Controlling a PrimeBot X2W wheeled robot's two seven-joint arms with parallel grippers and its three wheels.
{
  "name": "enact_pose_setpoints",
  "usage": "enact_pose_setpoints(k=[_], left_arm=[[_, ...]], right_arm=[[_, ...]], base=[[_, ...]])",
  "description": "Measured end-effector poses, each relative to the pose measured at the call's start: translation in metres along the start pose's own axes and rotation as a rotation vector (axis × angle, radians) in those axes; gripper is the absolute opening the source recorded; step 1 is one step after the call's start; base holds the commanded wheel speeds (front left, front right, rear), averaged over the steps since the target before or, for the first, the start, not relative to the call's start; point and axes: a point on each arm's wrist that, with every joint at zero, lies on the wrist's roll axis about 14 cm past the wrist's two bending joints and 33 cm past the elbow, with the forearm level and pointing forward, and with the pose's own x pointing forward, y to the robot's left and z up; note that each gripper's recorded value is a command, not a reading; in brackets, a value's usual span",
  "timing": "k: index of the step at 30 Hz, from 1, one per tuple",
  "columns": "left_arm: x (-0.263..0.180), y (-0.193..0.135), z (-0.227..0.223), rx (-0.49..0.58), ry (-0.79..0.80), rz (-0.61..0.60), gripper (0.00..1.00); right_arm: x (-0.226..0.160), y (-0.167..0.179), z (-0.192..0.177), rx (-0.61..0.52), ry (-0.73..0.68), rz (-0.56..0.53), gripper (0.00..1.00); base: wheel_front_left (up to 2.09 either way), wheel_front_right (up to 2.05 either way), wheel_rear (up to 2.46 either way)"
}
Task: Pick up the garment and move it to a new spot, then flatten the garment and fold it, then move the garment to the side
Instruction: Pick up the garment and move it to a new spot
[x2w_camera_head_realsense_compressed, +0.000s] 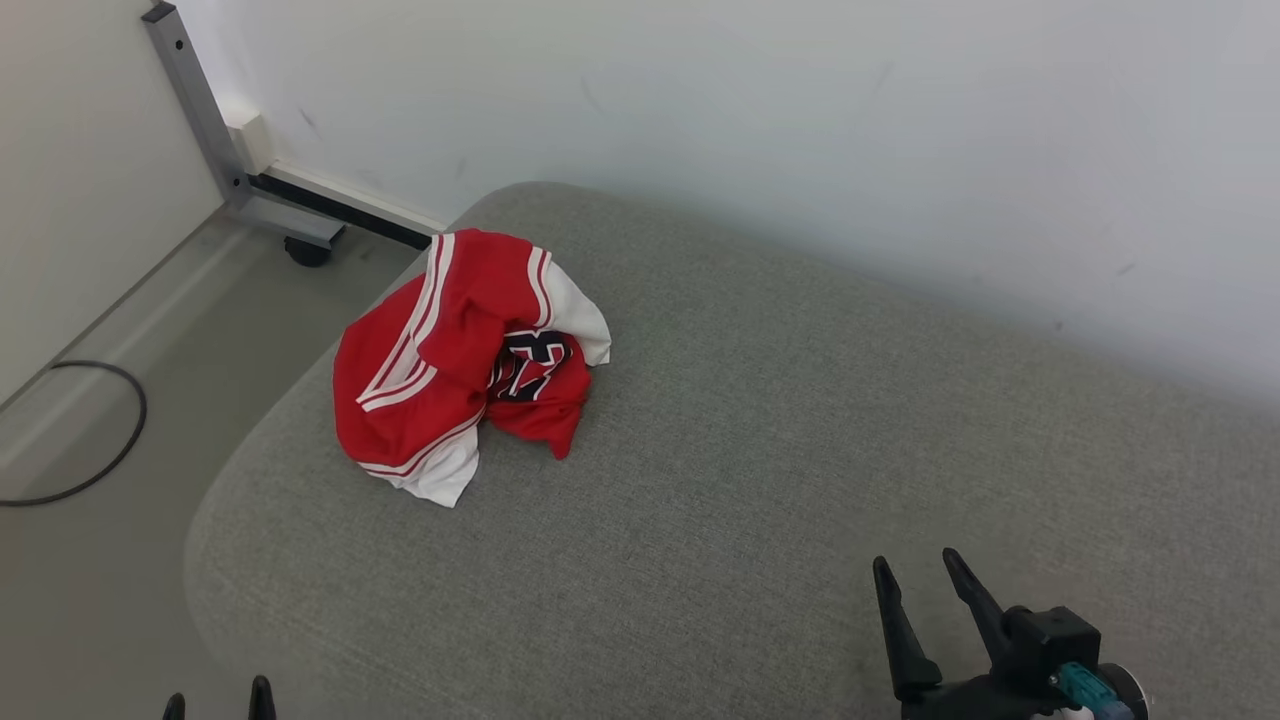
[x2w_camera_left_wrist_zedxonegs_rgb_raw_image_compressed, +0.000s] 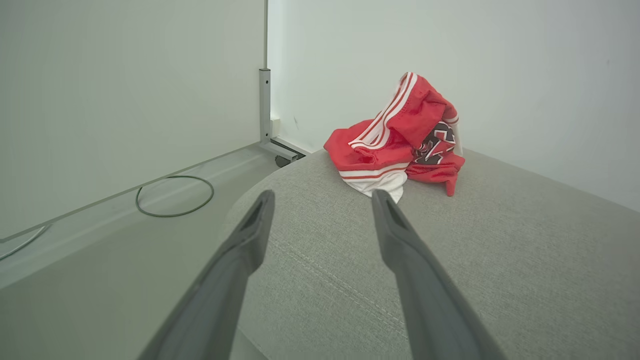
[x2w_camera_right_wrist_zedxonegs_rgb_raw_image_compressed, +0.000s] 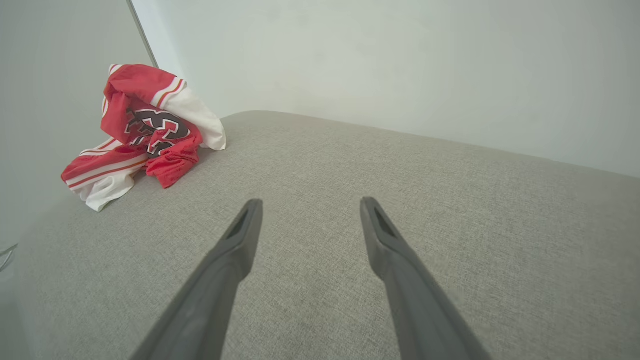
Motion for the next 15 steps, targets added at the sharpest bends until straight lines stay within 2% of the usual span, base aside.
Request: enact_pose_setpoints(k=[15], left_arm=[[-0.0014,-0.0026,-0.0035,-0.003,0.009,0.003,1.00]], right_arm=[[0.0020,-0.0001,-0.0049,-0.013,0.010,0.003,1.00]], base=[[-0.03,-0.03,-0.03]])
